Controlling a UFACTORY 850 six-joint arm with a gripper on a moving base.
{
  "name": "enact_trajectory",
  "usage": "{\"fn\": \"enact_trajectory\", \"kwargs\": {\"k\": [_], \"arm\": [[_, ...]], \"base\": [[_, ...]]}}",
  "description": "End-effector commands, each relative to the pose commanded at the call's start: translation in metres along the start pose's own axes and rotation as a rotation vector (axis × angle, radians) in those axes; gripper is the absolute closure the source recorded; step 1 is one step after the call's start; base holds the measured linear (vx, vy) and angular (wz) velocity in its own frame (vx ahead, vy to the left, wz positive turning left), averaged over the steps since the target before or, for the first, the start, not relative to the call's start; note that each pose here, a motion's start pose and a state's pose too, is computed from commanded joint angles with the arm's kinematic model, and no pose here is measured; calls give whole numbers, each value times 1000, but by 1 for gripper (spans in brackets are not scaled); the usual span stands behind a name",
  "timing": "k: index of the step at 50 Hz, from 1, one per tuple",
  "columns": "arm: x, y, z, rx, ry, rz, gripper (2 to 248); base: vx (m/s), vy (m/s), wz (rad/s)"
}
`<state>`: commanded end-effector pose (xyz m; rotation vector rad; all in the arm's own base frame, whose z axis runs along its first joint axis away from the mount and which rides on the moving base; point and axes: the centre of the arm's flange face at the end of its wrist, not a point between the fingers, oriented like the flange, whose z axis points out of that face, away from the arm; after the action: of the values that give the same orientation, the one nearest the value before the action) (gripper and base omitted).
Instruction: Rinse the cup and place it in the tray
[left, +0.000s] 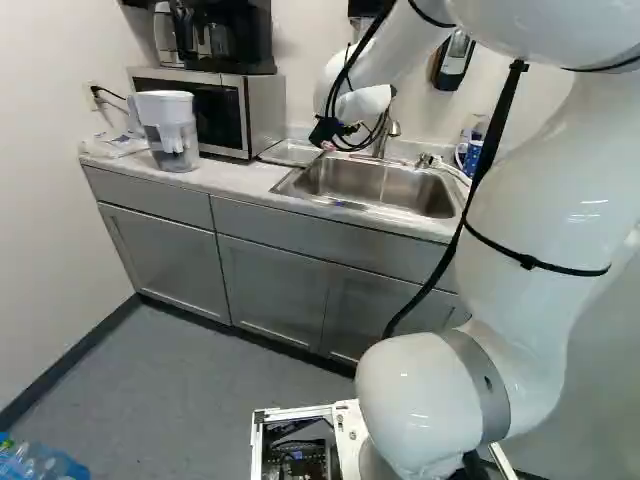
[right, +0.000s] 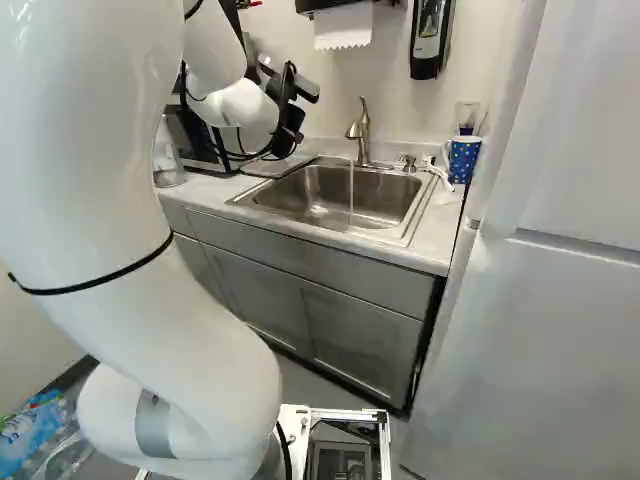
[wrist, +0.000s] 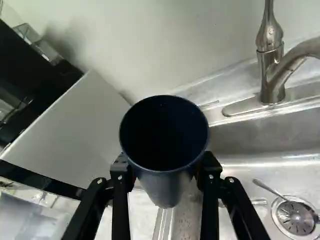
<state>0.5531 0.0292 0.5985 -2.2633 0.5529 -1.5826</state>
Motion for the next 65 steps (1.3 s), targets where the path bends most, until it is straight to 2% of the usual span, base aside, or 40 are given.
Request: {"fn": "enact_trajectory", "kwargs": {"k": [42, 65], "arm": [[0, 0, 0, 0, 0, -441, 124], [0, -1, 1, 1, 0, -442, 124]], "base": [[0, 0, 0], [0, 0, 0]]}}
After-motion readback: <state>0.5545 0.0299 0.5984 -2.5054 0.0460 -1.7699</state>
